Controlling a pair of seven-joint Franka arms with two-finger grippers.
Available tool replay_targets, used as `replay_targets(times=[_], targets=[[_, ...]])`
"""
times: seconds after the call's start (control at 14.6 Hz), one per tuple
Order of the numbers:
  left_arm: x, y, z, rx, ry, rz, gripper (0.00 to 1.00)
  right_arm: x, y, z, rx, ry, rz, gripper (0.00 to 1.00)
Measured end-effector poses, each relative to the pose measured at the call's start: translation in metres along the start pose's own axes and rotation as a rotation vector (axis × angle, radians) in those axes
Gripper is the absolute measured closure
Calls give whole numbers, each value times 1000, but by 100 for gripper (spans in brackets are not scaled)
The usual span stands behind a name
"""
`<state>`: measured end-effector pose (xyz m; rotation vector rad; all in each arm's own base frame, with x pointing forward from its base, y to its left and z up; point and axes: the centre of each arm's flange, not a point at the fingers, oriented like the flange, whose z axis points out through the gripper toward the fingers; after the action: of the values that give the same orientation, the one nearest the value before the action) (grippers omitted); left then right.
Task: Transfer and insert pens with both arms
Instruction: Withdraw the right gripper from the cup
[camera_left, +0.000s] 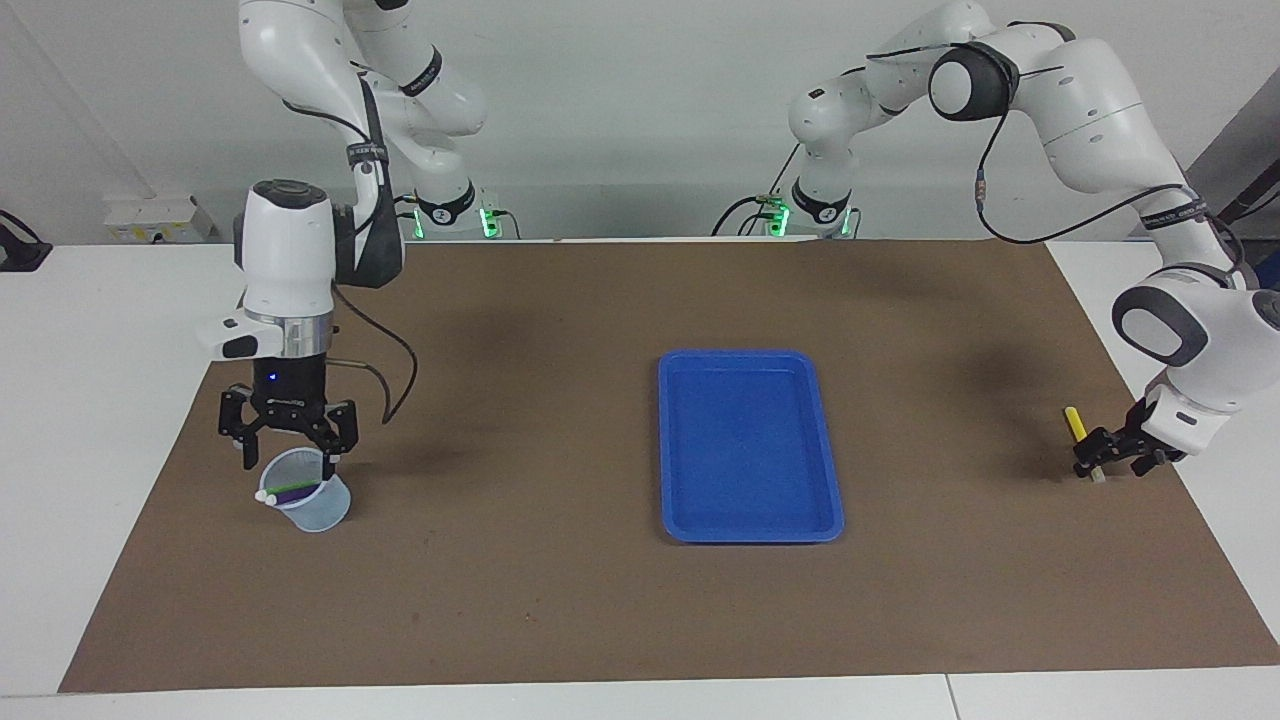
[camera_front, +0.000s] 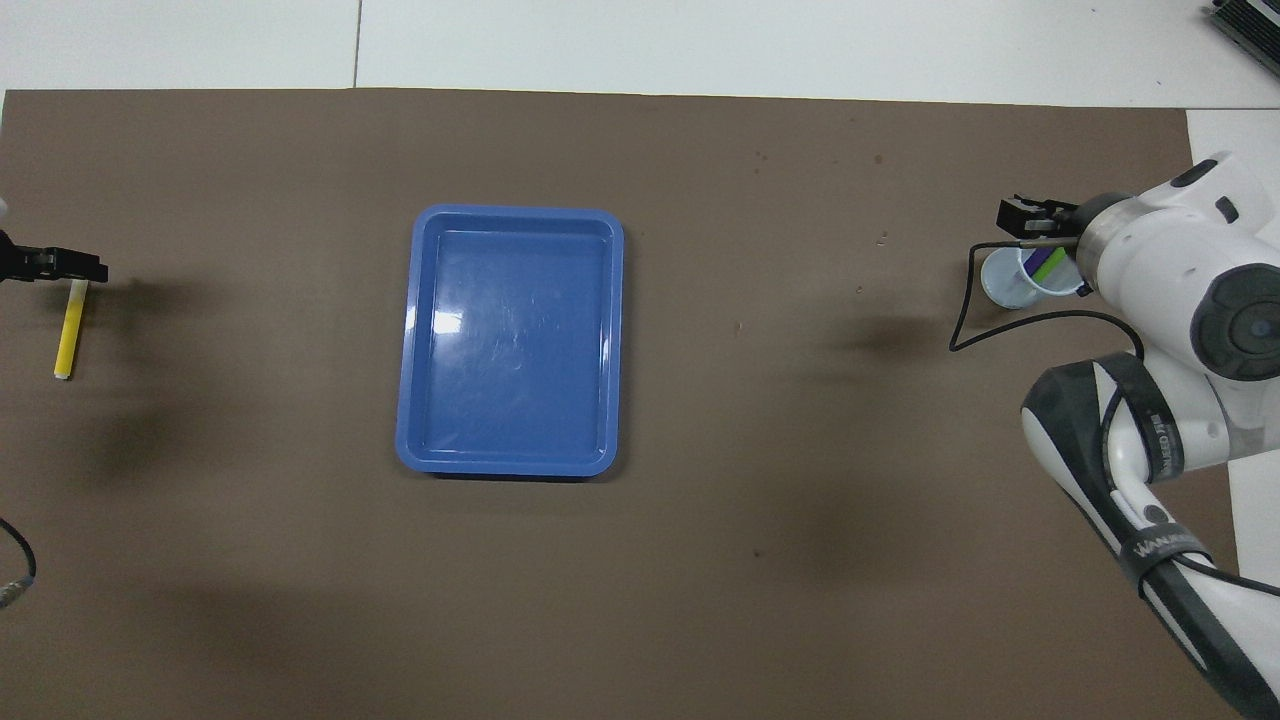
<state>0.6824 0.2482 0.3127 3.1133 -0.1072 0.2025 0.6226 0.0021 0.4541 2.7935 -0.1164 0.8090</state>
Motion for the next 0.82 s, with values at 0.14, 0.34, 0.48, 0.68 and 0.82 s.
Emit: replay_targets(times=[0.14,0.34,0.48,0.68,0.82], targets=[[0,0,2,-1,-2,0,0,7,-10,-31,-1,-61,50,0],[-1,2,10,-6,-10,2,0,20,-18,-78,49,-183,167,0],[-1,2,14,-7,-12,2,0,33,-18,-109,82,-263,223,0],[-1,2,20,-8,-14,2,0,39,-18,-137,111,-346,254,0],[-2,2,24,-8,-15,2,3,35,-17,-143,101,-396,254,0]])
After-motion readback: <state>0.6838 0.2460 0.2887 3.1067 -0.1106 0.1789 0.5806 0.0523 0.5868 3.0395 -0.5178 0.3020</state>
